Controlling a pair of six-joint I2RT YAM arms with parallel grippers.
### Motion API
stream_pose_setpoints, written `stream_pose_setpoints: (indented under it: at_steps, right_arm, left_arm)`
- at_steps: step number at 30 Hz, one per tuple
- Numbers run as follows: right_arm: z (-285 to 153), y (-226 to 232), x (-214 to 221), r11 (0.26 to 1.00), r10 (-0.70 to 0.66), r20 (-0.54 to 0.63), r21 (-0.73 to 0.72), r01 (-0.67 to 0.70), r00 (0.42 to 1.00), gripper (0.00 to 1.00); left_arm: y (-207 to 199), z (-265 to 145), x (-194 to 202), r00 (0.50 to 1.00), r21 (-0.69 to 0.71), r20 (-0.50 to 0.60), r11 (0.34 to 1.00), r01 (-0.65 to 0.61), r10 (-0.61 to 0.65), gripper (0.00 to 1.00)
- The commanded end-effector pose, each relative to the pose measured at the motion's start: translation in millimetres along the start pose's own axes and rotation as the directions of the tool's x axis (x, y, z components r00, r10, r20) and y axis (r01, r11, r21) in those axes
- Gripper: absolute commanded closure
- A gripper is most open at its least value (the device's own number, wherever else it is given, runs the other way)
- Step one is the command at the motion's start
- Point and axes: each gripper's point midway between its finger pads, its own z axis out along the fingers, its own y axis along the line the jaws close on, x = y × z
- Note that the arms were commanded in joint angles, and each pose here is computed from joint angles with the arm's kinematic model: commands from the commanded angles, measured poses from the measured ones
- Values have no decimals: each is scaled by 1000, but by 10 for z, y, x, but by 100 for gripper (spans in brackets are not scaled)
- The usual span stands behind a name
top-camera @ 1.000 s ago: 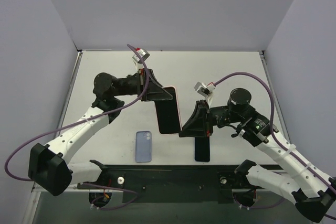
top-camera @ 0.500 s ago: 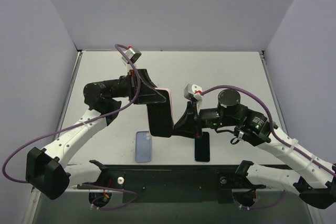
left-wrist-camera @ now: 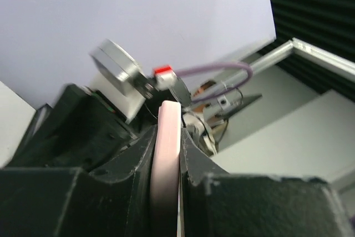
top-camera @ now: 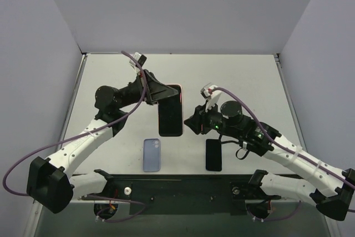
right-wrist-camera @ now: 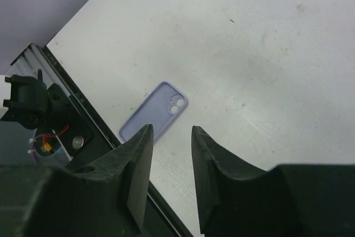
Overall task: Take the phone out of the phone case
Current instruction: Remove the phone case from the phone.
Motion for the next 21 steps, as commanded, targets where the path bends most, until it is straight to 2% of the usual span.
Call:
stream_pose_setpoints:
  at_steps: [1, 6, 9, 11, 16, 19, 21]
  right_arm:
    - [-262, 104, -137, 998, 32, 90, -57, -27, 995, 67]
    - [-358, 263, -218, 972, 196, 170, -165, -168, 966, 64]
    - [-415, 486, -427, 895, 388, 165, -301, -328, 907, 68]
    - [-458, 506, -562, 854, 471, 161, -329, -402, 868, 67]
    - [-595, 420, -696, 811, 551, 187, -347, -470, 813, 56]
    - [-611, 448, -675, 796, 567, 167, -362, -485, 807, 53]
    - [-597, 501, -687, 758, 606, 148, -403, -512, 781, 53]
  left_arm:
    - [148, -73, -460, 973, -90, 231, 996, 24, -3, 100]
    - [524, -113, -697, 940, -172, 342, 982, 78, -15, 100]
    - [670, -193, -813, 912, -212, 411, 973, 90, 5, 100]
    - [725, -230, -835, 903, -224, 429, 970, 93, 12, 100]
    - [789, -281, -836, 898, -234, 440, 967, 96, 17, 100]
    - [791, -306, -849, 892, -253, 451, 963, 91, 34, 100]
    - [789, -307, -842, 893, -264, 447, 961, 80, 48, 100]
